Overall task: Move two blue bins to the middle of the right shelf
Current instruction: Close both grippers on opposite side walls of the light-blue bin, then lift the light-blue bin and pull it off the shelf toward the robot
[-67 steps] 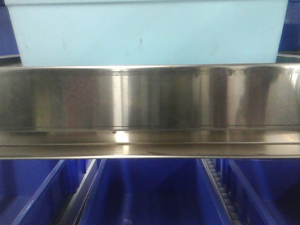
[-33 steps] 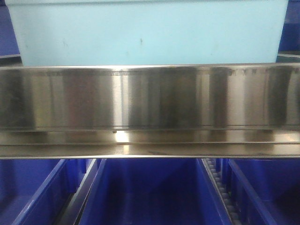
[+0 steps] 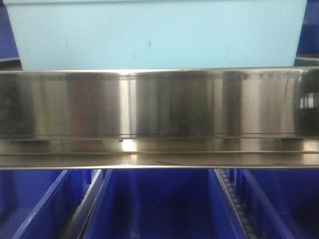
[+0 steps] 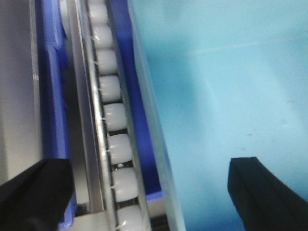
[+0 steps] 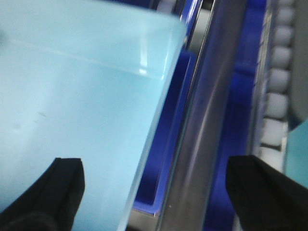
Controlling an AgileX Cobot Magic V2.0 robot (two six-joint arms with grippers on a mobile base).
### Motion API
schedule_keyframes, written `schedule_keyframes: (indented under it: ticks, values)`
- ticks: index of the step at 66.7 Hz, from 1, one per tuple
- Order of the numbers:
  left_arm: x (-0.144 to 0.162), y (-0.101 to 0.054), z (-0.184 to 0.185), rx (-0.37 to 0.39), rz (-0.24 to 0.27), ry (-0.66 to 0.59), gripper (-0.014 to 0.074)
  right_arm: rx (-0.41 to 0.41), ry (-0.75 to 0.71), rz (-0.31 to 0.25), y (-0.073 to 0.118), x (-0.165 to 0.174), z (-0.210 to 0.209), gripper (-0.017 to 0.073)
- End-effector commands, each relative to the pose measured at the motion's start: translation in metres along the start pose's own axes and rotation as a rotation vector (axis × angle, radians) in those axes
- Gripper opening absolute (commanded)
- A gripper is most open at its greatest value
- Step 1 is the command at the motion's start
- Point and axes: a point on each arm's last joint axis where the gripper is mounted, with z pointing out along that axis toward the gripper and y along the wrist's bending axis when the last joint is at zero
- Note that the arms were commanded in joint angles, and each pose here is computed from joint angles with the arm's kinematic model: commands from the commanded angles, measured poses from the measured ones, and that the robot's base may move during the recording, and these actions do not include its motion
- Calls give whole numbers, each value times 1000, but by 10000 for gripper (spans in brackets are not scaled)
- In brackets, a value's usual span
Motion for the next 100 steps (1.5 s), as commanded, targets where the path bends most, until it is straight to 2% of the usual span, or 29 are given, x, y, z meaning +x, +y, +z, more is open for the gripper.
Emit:
schedule_keyframes:
  ticks: [1,19,26,33,39,41,42,43,44,49,60,72,84,100]
  values:
    - [-3,-1,12,16,-22,29,549,-9,26,-1,0,-4,17,477]
    - [-4,-1,44,20,-33,105,546,-37,91,31,-4,-7,61,470]
    - [-3,-1,50,18,-34,123,506,-41,107,36,-4,-6,68,378]
    - [-3,-1,53,17,-34,130,364,-40,116,38,-5,-6,72,181]
    - [-3,-1,53,17,-34,128,151,-41,129,39,-5,-5,76,-32]
    - [-3,-1,53,17,-34,128,74,-42,143,39,-5,-4,78,-95]
    - [-3,-1,53,17,-34,130,74,-42,150,40,-5,-4,79,-125]
    - [-3,-1,53,17,-34,130,9,-43,156,40,-5,-3,79,-155]
    - [-3,-1,53,17,-34,130,-8,-43,156,40,-5,-3,79,-167]
    - [-3,-1,53,16,-34,135,-113,-44,171,40,-5,-2,79,-152]
    - [-1,-1,53,15,-32,148,-111,-44,167,49,-5,-2,75,-153]
    - [-2,-1,37,15,-27,115,-111,-41,81,61,-2,-6,51,-153]
    - [-9,-4,-9,35,-20,-16,-111,-39,-62,49,3,-11,11,-153]
    - [-16,-9,-95,79,-9,-266,-111,-40,-323,24,12,-19,-60,-153]
